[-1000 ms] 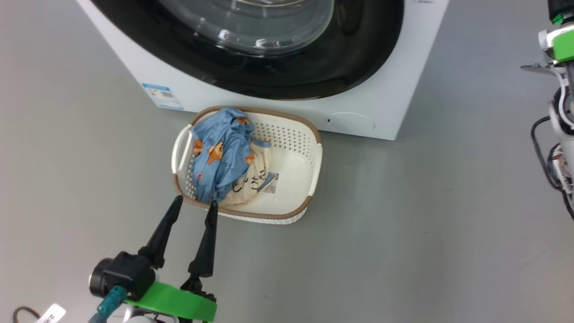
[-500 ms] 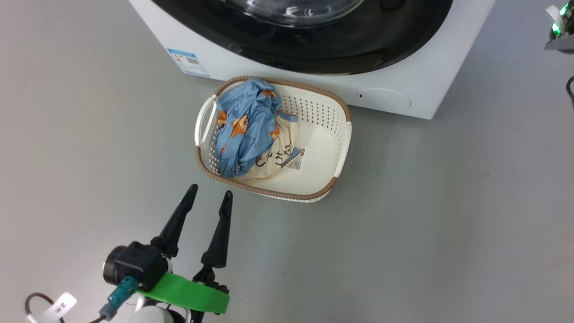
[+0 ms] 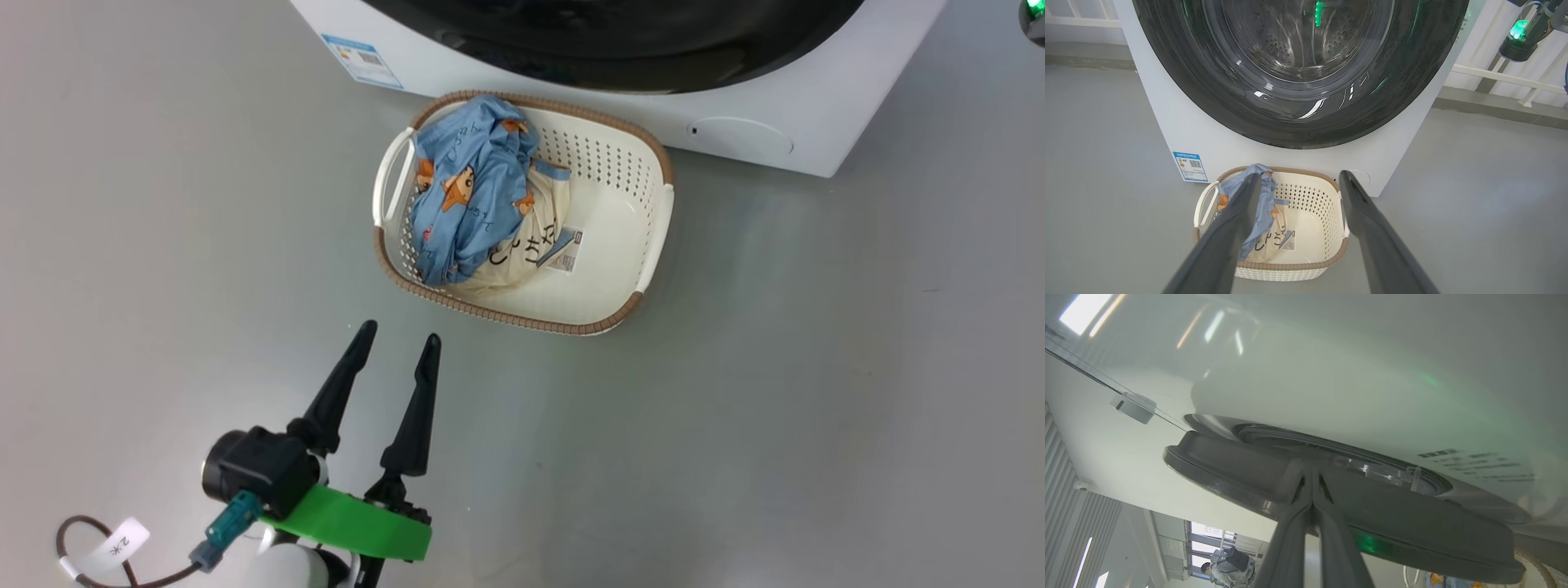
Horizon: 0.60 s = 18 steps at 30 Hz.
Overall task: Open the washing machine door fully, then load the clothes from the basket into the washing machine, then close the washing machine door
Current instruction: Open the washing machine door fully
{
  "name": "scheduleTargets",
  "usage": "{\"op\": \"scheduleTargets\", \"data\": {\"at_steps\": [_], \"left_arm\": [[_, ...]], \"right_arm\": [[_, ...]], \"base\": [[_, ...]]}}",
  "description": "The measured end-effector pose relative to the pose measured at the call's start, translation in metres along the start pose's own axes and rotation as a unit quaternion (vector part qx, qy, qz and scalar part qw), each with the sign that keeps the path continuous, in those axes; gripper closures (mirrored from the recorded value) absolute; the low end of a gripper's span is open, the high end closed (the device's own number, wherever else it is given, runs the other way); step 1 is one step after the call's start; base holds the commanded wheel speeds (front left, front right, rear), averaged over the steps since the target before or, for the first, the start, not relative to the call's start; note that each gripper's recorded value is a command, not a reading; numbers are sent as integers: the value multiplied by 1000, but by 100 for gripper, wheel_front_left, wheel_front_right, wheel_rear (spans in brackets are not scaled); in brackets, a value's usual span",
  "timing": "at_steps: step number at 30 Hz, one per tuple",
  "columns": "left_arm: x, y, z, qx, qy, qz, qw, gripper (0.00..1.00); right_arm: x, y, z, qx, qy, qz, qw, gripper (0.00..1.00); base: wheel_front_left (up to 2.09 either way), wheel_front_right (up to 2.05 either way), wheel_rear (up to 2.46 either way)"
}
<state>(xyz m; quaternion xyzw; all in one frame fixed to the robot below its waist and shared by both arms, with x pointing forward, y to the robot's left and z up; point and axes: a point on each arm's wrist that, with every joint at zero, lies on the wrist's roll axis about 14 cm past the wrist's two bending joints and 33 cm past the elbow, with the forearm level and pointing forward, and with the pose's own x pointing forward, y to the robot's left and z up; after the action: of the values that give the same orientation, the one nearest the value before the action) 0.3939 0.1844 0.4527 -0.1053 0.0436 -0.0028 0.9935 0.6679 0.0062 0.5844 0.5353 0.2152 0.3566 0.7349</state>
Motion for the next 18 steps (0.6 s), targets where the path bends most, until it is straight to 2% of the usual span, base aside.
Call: {"op": "scheduleTargets", "data": {"at_steps": [7,18], "left_arm": [[11,-1,2,-7,-4,-4,1000,0],[17,2,-1,-6,0,-3,1000,0]], "right_arm": [[11,-21,-8,-2,22,-21,1000,100],[26,-33,-10,-9,31,-26,999,100]], "base": [[0,0,0],[0,0,0]]}}
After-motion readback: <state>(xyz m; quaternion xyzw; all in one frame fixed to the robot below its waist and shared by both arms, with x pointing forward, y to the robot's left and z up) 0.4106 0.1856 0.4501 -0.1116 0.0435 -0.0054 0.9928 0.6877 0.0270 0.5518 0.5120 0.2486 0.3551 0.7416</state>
